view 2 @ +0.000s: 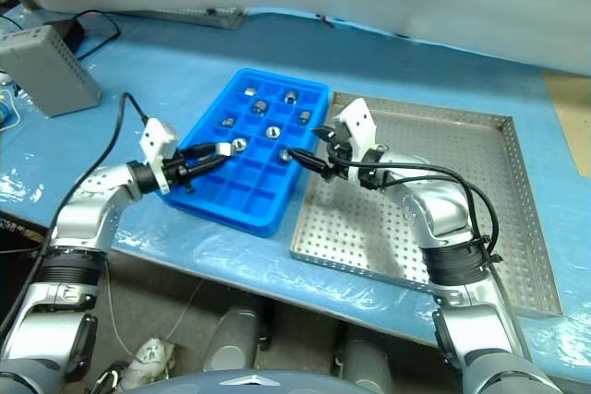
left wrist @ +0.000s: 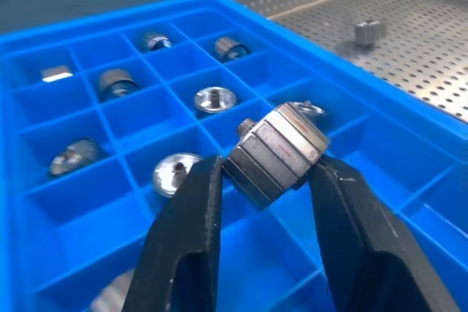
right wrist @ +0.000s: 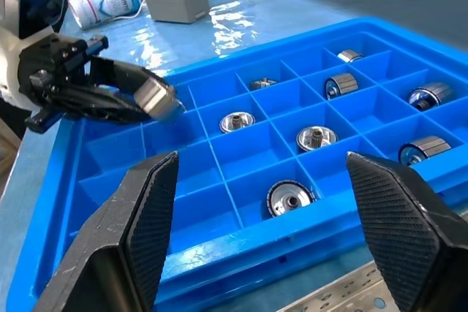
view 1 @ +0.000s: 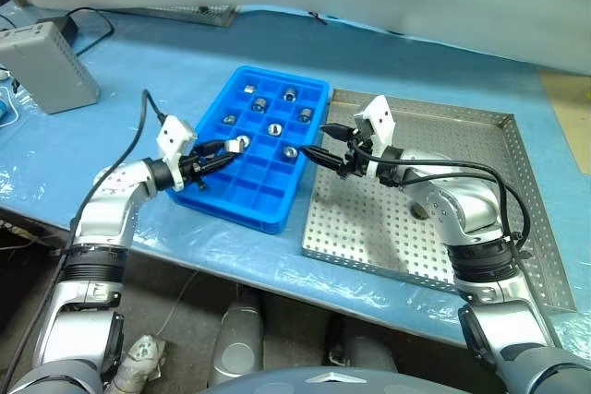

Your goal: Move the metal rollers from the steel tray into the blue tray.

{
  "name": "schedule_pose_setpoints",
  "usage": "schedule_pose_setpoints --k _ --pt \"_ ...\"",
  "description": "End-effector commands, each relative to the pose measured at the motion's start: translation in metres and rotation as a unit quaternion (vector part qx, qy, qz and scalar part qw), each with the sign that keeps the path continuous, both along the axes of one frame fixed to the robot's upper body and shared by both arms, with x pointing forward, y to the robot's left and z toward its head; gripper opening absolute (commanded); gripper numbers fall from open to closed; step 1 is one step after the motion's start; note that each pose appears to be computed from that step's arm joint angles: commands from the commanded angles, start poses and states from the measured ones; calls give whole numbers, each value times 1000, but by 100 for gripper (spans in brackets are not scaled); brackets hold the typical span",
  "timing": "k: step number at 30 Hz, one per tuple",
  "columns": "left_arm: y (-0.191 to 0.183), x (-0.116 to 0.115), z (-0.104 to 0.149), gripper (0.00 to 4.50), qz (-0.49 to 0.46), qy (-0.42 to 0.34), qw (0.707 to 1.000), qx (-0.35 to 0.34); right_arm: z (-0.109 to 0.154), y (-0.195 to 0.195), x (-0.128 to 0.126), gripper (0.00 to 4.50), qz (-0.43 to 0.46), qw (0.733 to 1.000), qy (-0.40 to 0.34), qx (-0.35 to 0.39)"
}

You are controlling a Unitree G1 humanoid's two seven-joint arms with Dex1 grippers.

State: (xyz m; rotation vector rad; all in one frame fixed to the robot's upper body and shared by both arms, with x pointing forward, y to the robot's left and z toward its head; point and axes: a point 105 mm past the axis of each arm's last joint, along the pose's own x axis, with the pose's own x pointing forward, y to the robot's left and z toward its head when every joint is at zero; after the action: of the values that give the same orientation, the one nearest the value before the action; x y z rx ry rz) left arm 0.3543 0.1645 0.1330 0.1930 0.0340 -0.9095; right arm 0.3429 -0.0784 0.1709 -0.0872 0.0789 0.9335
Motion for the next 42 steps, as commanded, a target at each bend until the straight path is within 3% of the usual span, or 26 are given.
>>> schedule_pose_setpoints --k 1,14,20,23,29,32,36,42 --pt "-1 0 5 140 -4 -18 1000 6 14 -4 0 380 -2 1000 -30 2" --pt "-8 -3 -17 140 -27 27 999 30 10 -10 0 380 -24 999 -28 1" --pt "-2 9 -11 338 3 7 999 37 9 -12 2 384 -34 999 -31 0" --pt "-6 11 1 338 -5 -7 1000 23 9 -16 2 384 -40 999 -30 0" --pt "-20 14 55 338 -39 -42 997 -57 6 -33 -5 384 -41 999 -23 -21" --pt "-43 0 74 338 -113 22 980 -164 -9 -59 -19 384 -35 998 9 -51" --pt "-68 -15 44 338 -161 51 980 -109 -22 -100 -33 384 -79 994 54 -51" --pt "-83 -18 35 338 -184 60 975 -104 -42 -136 -43 384 -139 984 84 -71"
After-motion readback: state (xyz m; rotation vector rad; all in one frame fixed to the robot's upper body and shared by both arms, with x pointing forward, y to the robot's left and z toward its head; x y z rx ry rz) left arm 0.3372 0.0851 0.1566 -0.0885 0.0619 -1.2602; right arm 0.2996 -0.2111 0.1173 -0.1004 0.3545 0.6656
